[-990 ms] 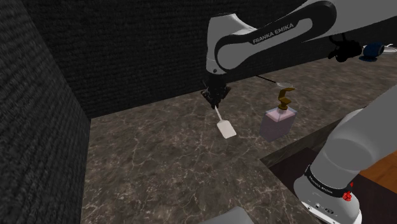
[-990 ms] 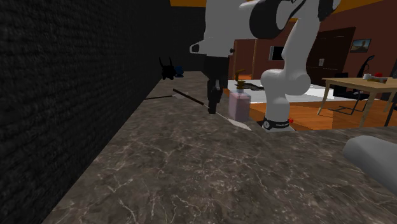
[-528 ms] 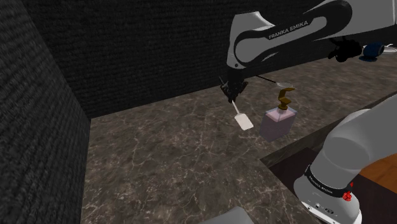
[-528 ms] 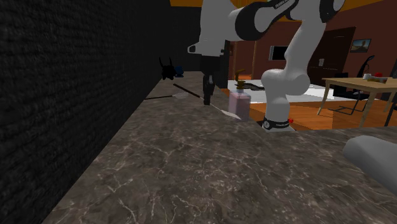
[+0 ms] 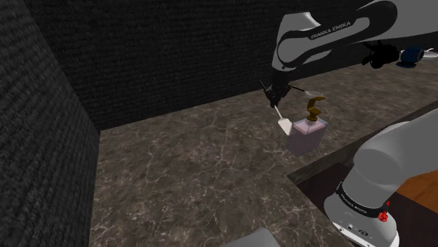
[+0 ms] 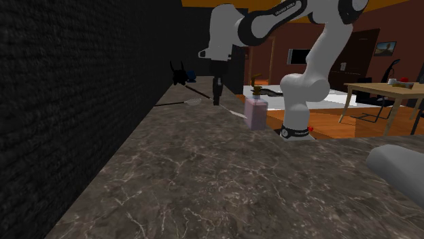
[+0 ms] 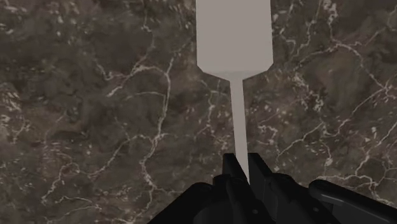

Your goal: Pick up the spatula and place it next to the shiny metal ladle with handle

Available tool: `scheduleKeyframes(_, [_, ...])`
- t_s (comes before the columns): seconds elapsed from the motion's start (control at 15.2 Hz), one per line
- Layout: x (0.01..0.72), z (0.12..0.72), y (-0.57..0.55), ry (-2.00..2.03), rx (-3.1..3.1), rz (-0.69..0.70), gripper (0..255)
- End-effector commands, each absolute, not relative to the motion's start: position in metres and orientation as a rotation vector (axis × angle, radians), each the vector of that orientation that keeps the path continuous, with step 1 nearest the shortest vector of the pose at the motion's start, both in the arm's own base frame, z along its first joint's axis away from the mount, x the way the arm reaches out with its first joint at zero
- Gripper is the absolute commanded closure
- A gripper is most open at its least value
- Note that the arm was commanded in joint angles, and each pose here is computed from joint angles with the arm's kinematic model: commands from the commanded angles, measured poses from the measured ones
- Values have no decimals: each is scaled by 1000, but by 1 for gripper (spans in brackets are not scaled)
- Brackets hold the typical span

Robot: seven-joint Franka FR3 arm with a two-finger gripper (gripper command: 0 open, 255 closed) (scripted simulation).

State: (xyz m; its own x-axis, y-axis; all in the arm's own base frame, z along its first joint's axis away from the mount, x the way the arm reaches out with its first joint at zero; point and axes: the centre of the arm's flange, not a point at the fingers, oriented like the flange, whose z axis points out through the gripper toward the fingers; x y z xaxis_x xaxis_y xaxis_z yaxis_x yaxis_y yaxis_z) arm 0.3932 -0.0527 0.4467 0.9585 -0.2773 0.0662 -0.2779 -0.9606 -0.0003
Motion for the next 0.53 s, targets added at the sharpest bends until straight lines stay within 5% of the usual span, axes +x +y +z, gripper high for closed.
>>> scheduleKeyframes(0.0, [385, 449, -81, -437, 3100, 103, 255])
scheduleKeyframes(0.46, [364, 449, -171, -437, 3100, 103, 255])
